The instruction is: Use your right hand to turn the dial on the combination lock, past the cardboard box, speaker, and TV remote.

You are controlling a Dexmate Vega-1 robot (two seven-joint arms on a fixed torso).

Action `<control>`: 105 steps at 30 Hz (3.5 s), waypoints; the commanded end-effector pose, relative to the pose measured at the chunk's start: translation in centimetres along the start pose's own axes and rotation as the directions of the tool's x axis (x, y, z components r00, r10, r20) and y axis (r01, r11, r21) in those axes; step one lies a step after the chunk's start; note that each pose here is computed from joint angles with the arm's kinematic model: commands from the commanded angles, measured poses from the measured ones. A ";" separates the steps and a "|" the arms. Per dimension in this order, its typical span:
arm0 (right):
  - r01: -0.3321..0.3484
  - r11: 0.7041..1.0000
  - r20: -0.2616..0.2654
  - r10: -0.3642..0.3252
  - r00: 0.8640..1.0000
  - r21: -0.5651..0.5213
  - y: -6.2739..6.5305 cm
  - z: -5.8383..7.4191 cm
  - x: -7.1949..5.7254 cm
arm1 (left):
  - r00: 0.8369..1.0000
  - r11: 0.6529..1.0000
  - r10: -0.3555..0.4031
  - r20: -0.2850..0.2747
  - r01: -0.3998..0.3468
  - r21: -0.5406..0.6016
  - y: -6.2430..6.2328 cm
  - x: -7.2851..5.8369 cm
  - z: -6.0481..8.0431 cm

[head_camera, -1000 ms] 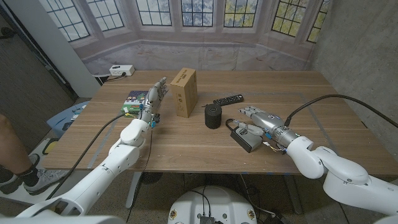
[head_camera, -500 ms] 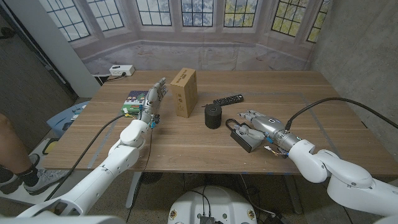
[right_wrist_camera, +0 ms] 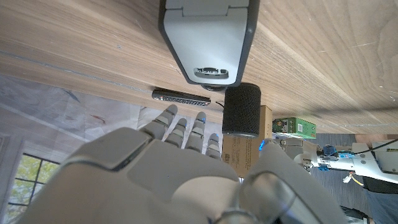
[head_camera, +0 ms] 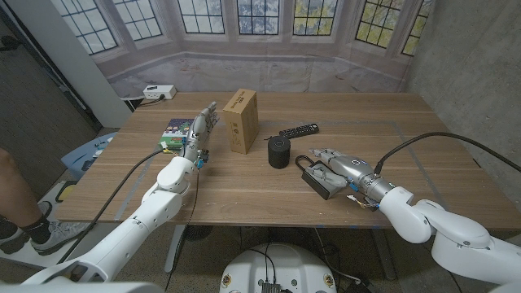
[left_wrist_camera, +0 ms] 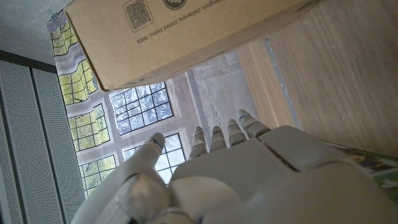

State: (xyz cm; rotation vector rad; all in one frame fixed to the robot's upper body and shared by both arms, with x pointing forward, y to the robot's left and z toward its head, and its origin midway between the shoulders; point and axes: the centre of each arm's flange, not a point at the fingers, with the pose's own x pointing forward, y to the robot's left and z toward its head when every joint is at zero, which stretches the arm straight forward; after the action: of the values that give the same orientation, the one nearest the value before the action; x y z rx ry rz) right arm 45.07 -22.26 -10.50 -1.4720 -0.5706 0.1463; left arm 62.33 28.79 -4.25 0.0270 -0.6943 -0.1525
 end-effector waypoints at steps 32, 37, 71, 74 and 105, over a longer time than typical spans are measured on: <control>-0.049 0.999 -0.001 0.049 0.999 0.015 1.7 -0.8 0.1 | 1.000 1.000 -0.004 -0.008 0.004 0.010 0.0 0.6 -0.2; -0.053 0.998 -0.007 0.054 0.999 0.014 1.8 -1.0 -0.1 | 1.000 1.000 -0.005 -0.006 0.005 0.011 -0.1 0.7 -0.2; -0.047 0.999 -0.024 0.048 0.999 0.028 3.0 -1.4 -0.6 | 1.000 1.000 -0.007 -0.003 0.007 0.008 -0.6 0.4 -0.2; -0.046 0.999 -0.023 0.046 0.999 0.028 3.2 -1.3 -0.6 | 1.000 1.000 -0.007 -0.001 0.007 0.007 -0.6 0.3 -0.2; -0.064 0.998 -0.041 0.065 0.997 0.021 3.9 -1.4 -1.2 | 1.000 1.000 -0.007 -0.003 0.007 0.007 -0.1 -0.1 -0.3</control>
State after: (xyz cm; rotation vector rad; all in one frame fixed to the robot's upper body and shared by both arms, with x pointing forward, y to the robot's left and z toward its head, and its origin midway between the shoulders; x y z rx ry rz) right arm 45.94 -23.42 -14.36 -1.4659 -0.4975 0.1672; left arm 62.31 28.62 -4.47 0.0355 -0.6939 -0.1509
